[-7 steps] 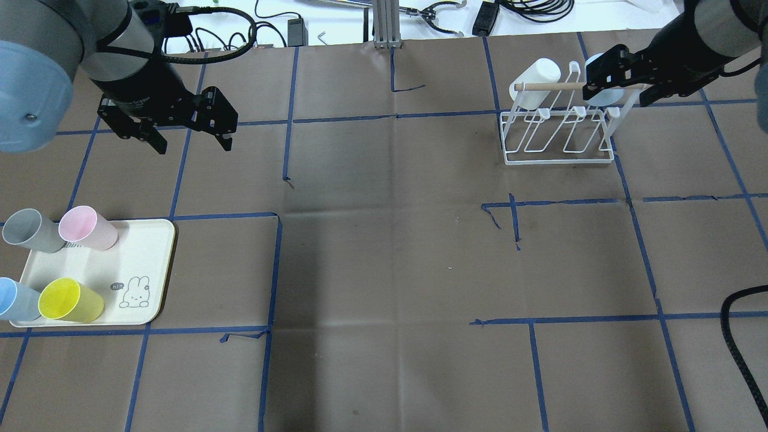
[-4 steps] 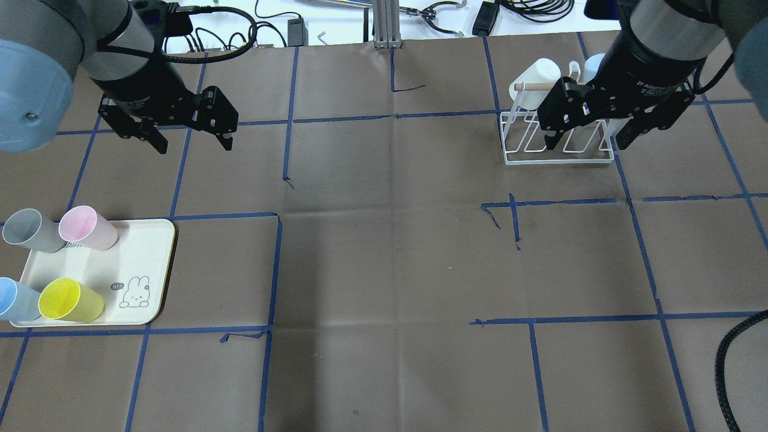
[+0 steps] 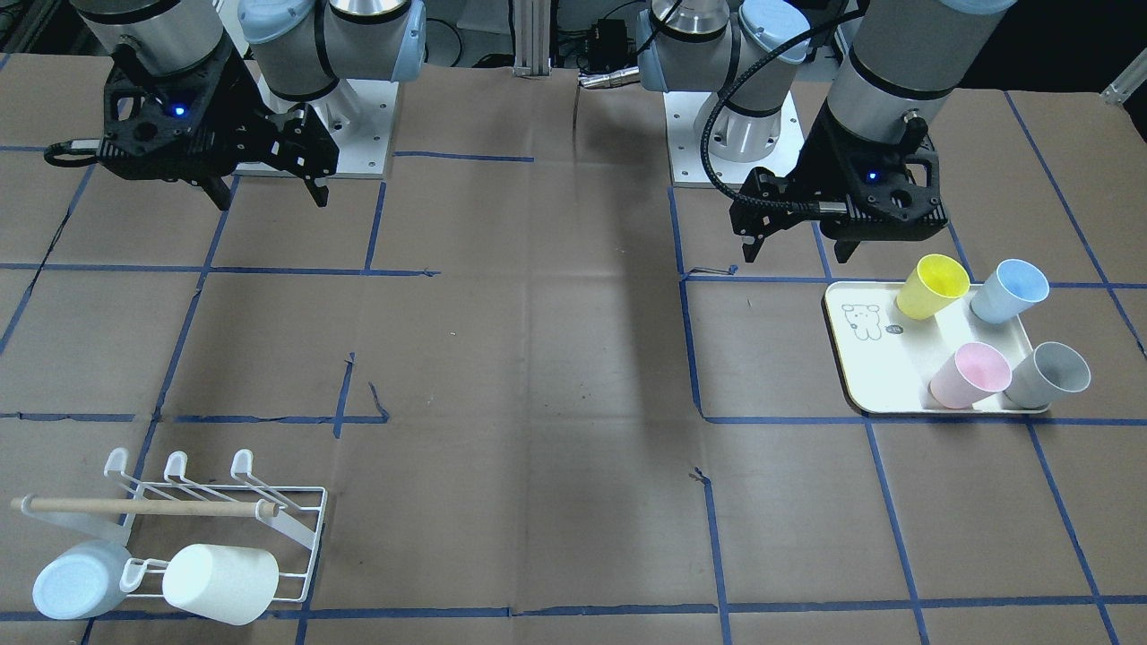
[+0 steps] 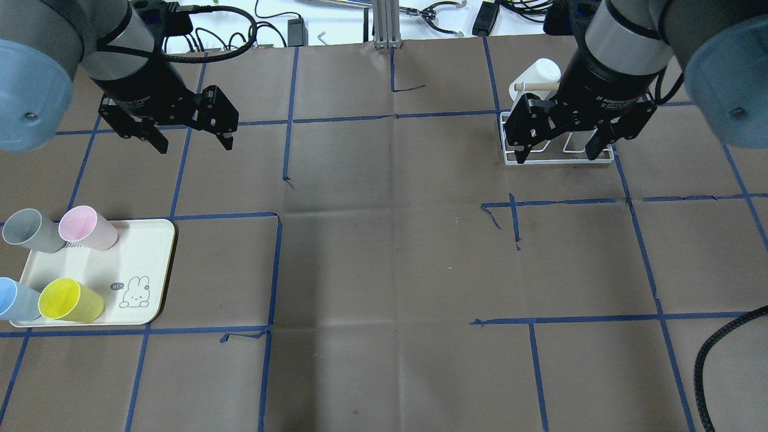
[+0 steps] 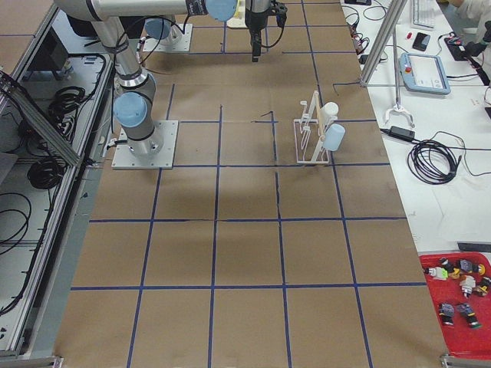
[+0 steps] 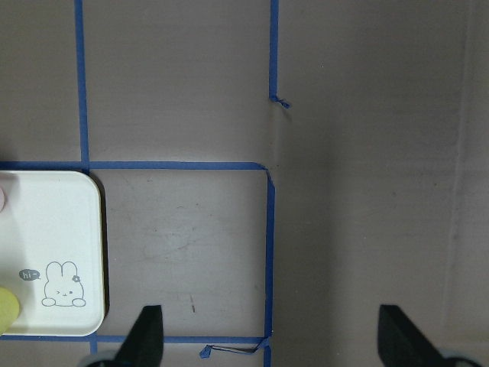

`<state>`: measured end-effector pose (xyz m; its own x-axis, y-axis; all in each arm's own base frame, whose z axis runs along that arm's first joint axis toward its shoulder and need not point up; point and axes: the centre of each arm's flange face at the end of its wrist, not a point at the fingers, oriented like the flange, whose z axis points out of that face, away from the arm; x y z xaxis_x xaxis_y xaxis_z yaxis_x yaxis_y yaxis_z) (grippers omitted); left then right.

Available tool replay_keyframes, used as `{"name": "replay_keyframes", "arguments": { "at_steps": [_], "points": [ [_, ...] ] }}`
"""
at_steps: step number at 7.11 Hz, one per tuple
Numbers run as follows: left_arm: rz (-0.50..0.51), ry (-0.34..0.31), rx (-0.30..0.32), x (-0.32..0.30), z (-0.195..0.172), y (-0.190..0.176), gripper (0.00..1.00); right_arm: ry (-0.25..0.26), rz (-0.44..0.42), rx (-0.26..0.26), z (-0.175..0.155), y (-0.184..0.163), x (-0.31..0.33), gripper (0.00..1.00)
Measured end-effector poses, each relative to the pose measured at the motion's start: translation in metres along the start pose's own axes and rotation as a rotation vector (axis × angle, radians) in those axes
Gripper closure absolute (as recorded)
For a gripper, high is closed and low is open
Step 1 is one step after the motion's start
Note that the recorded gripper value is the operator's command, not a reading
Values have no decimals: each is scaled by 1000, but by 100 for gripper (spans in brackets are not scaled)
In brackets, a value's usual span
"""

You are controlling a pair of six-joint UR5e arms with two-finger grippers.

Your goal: Transfer IKEA cup to right arm and place on rack

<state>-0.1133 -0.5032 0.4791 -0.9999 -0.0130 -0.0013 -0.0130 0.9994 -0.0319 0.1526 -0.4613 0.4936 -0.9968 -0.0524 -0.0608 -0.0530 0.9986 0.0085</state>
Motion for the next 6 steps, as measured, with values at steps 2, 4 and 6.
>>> {"name": "replay_keyframes", "arguments": {
  "at_steps": [2,4,6],
  "points": [
    [1,-2,-2,0,1,0,0,2,-3,0,1,0,-2,0],
    [2,-4,-3,0,2,0,1,4,-3,0,1,0,-2,0],
    [2,-3,-2,0,1,0,1,4,-3,3,1,0,-2,0]
  ]
}}
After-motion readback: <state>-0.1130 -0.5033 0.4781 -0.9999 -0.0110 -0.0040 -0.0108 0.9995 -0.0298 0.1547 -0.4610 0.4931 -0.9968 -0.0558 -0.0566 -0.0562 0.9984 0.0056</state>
